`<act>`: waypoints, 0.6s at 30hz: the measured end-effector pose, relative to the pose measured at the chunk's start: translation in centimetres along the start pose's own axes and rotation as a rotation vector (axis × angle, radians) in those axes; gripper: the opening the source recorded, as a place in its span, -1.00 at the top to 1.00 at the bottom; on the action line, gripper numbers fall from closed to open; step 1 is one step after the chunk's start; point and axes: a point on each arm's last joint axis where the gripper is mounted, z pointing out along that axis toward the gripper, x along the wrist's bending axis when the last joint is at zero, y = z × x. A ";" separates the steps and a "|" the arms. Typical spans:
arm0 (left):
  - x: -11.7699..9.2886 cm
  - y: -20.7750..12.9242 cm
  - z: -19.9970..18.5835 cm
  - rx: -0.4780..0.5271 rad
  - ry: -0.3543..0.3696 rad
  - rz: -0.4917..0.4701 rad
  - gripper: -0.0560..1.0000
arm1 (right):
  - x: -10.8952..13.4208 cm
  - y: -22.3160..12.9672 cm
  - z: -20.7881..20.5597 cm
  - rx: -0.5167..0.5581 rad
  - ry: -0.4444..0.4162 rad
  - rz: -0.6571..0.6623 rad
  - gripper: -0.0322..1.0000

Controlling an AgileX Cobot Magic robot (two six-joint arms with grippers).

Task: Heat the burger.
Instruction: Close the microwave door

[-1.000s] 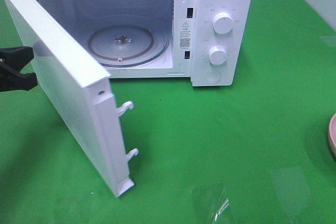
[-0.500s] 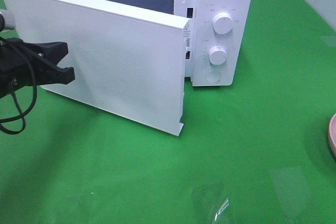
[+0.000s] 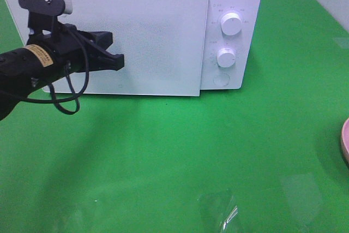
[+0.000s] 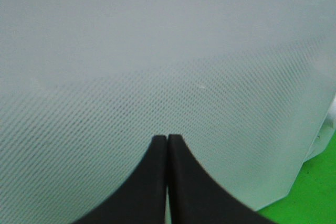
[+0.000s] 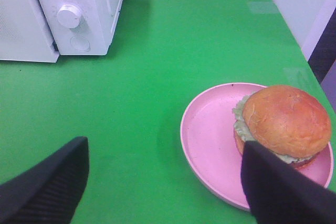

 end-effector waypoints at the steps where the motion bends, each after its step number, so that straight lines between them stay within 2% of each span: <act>1: 0.0 0.0 0.0 0.000 0.000 0.000 0.89 | 0.0 0.0 0.0 0.000 0.000 0.000 -0.53; 5: -1.4 0.8 2.4 0.004 -0.023 0.003 0.89 | 0.0 0.0 0.0 0.000 0.000 0.000 -0.53; 8: -1.7 0.8 2.8 0.006 -0.026 0.005 0.89 | 0.0 0.0 0.0 0.000 0.000 0.000 -0.53; 14: -4.5 0.5 5.6 0.059 -0.084 0.041 0.89 | 0.0 0.0 0.0 0.000 0.000 0.000 -0.53; 18: -5.6 0.7 6.8 0.055 -0.096 0.042 0.89 | 0.0 0.0 0.0 0.000 0.000 0.000 -0.53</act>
